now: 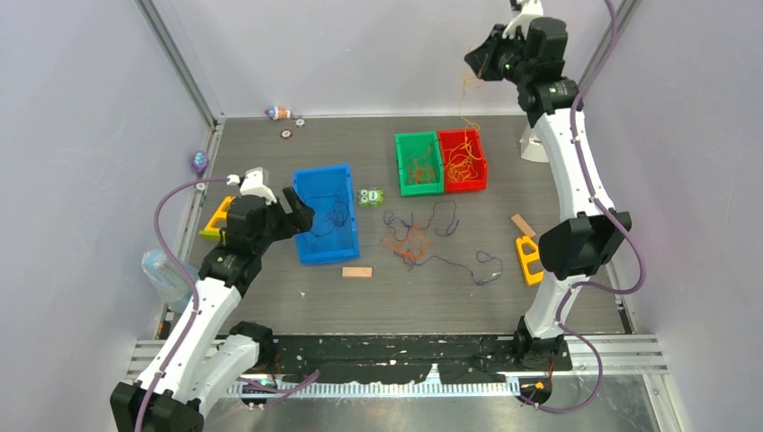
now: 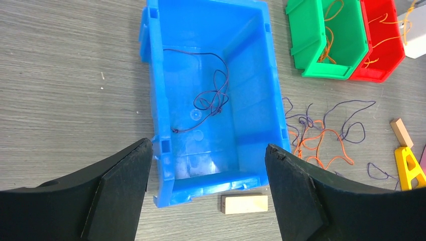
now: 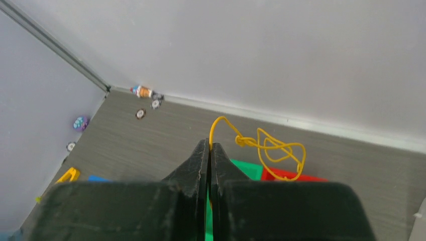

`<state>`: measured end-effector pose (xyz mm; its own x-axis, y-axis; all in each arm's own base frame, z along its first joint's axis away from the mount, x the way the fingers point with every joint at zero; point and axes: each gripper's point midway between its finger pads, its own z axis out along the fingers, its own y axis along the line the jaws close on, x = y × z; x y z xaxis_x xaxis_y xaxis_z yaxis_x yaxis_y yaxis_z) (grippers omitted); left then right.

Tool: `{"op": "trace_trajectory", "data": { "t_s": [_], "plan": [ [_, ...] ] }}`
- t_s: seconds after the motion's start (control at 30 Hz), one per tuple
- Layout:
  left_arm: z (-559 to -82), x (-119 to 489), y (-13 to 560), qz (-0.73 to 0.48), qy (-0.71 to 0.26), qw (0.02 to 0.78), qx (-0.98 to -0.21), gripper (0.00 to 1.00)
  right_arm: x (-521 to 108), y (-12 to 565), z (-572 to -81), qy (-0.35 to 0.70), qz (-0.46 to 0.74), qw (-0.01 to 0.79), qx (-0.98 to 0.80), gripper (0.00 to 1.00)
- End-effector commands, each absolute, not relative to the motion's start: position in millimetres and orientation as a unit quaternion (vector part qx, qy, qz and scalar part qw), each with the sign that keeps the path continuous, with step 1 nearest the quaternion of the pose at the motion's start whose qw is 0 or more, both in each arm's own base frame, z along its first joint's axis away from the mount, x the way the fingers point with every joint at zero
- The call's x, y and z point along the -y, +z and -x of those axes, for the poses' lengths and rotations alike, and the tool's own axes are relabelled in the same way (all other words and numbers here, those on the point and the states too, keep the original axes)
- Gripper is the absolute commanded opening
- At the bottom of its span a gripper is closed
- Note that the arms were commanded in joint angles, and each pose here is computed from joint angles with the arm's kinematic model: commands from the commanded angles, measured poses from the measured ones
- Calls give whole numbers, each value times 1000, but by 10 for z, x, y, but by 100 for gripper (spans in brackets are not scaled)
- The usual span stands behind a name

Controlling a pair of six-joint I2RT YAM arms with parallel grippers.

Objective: Untangle the cables

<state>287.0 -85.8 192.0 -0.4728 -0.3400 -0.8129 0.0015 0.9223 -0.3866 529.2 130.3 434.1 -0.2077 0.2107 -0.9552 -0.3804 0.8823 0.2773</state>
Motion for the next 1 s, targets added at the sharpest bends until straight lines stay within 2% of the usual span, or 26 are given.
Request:
{"op": "trace_trajectory", "data": {
  "t_s": [0.0, 0.23, 0.5, 0.77, 0.97],
  "plan": [
    [-2951, 840, 2182, 99, -172, 542, -817, 83, -1420, 4066, -5396, 269, 52, 615, -739, 5],
    [-2959, 841, 2164, 99, -172, 541, -817, 83, -1396, 3243, -5505, 255, 39, 574, -777, 5],
    [-2948, 834, 2115, 98, -169, 539, -819, 83, -1254, 2176, -5411, 213, 7, 503, -838, 5],
    [-2945, 835, 2111, 93, -168, 539, -820, 84, -1043, 923, -5361, 136, -41, 351, -925, 5],
    [-2981, 806, 1960, 103, -154, 524, -831, 86, -954, 389, -5271, 98, -60, 276, -954, 5]
  ]
}}
